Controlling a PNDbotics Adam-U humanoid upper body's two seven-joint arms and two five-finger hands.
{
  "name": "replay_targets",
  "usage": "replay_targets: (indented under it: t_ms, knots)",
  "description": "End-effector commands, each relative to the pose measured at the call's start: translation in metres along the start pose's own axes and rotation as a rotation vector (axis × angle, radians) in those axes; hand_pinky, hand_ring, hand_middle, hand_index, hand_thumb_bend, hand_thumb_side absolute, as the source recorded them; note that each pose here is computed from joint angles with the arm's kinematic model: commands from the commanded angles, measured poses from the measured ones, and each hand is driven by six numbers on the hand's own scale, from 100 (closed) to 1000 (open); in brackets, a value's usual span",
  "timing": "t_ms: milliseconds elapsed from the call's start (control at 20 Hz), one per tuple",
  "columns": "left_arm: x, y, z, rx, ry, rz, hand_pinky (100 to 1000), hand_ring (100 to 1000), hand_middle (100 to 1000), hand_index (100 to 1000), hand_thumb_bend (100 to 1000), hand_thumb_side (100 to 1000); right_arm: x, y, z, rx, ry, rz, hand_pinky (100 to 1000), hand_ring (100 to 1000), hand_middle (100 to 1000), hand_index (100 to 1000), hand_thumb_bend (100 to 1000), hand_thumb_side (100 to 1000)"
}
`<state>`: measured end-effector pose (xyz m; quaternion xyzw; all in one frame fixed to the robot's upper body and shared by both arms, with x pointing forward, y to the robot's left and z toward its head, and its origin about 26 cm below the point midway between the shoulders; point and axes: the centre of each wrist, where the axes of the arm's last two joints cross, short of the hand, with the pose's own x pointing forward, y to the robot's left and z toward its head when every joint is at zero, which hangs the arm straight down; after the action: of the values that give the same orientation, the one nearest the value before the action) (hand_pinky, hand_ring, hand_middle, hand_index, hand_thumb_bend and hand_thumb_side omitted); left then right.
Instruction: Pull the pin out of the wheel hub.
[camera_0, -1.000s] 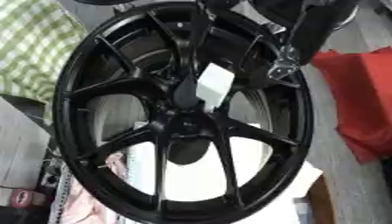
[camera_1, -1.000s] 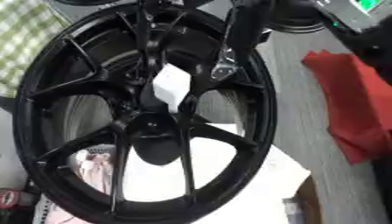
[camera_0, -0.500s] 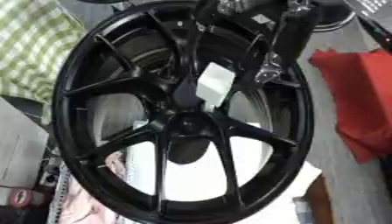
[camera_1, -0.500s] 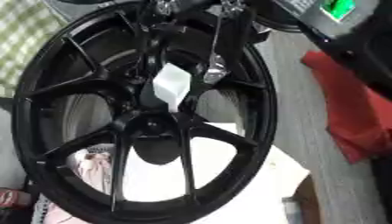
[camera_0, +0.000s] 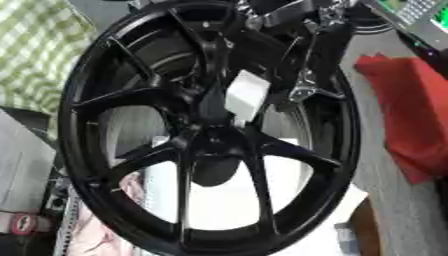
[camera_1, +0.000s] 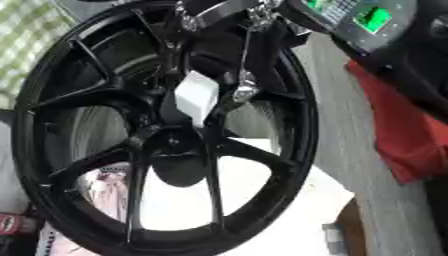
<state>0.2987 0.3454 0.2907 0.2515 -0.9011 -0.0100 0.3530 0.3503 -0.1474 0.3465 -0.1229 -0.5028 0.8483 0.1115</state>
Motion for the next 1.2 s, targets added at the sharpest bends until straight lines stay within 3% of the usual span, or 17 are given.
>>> replay_targets:
  t_ms: [50, 1200]
  knots:
    - [0.0089, 0.0039, -0.0057, 0.009, -0.034, -0.002, 729, 813, 808, 864, 236, 972, -0.0014, -0.0035, 0.0045, -0.006, 0.003, 0.004, 879, 896, 746, 830, 515, 161]
    - [0.0084, 0.0028, -0.0057, 0.016, -0.031, 0.011, 730, 811, 803, 861, 235, 976, -0.011, 0.0047, -0.0024, -0.002, 0.021, -0.058, 868, 868, 677, 753, 492, 153]
